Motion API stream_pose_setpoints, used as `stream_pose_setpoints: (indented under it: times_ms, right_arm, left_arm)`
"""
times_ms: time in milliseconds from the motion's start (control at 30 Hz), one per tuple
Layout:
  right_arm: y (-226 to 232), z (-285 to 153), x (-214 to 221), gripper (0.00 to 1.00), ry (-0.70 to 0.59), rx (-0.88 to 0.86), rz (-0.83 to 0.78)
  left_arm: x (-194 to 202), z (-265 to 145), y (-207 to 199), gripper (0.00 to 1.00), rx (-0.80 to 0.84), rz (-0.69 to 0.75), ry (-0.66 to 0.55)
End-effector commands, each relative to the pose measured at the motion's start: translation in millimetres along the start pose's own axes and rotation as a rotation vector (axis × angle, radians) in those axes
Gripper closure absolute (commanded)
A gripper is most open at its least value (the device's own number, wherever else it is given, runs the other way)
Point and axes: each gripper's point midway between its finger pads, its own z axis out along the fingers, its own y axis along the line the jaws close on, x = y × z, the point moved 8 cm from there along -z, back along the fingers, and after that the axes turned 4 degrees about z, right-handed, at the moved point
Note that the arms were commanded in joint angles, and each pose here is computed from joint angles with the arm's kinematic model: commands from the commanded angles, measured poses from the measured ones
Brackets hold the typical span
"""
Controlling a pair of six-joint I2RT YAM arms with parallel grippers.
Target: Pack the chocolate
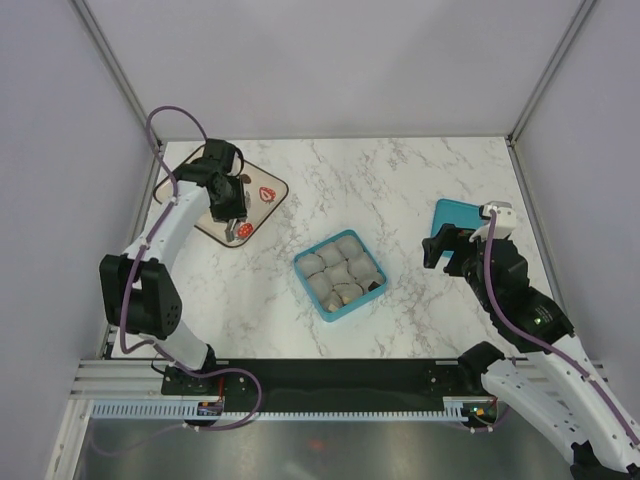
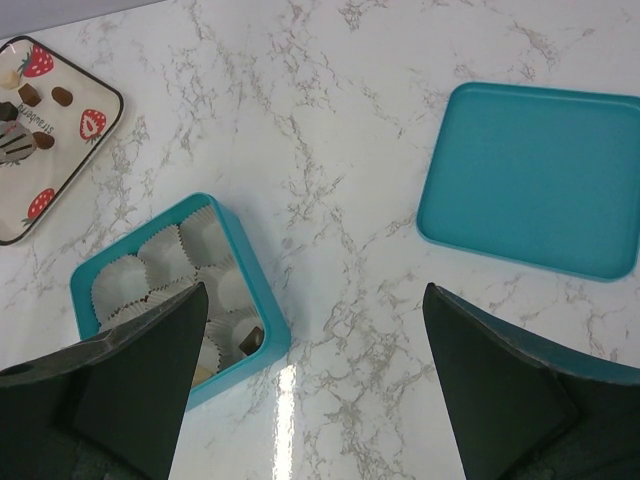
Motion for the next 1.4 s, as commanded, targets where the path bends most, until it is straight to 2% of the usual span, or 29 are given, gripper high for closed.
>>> stream_pose_setpoints:
  times_ms: [0, 200, 333, 533, 800, 1367]
  right_arm:
    - [5, -4, -15, 0.03, -0.041, -0.013, 0.011]
    - [8, -2, -16, 0.03, -0.032, -0.017, 0.021]
    - [9, -3, -17, 0.04, -0.031, -0.022, 0.034]
    - [8, -4, -16, 0.04, -0.028, -0.019, 0.038]
    - [8, -2, -15, 0.04, -0.022, -0.008, 0.038]
    - [7, -2, -12, 0.04, -0.019, -0.008, 0.033]
  left_arm:
    - [-2, -39, -9, 0.65, 0.088, 0.082, -0.090]
    - [22, -70, -74, 0.65, 0.230, 0.267, -0.133]
    - [45, -91, -120, 0.65, 0.386, 0.385, -0.123]
    - [69, -104, -155, 0.66, 0.497, 0.500, -0.111]
    - [92, -105, -176, 0.65, 0.580, 0.579, -0.065]
    - [118, -83, -180, 0.66, 0.554, 0.614, 0.024]
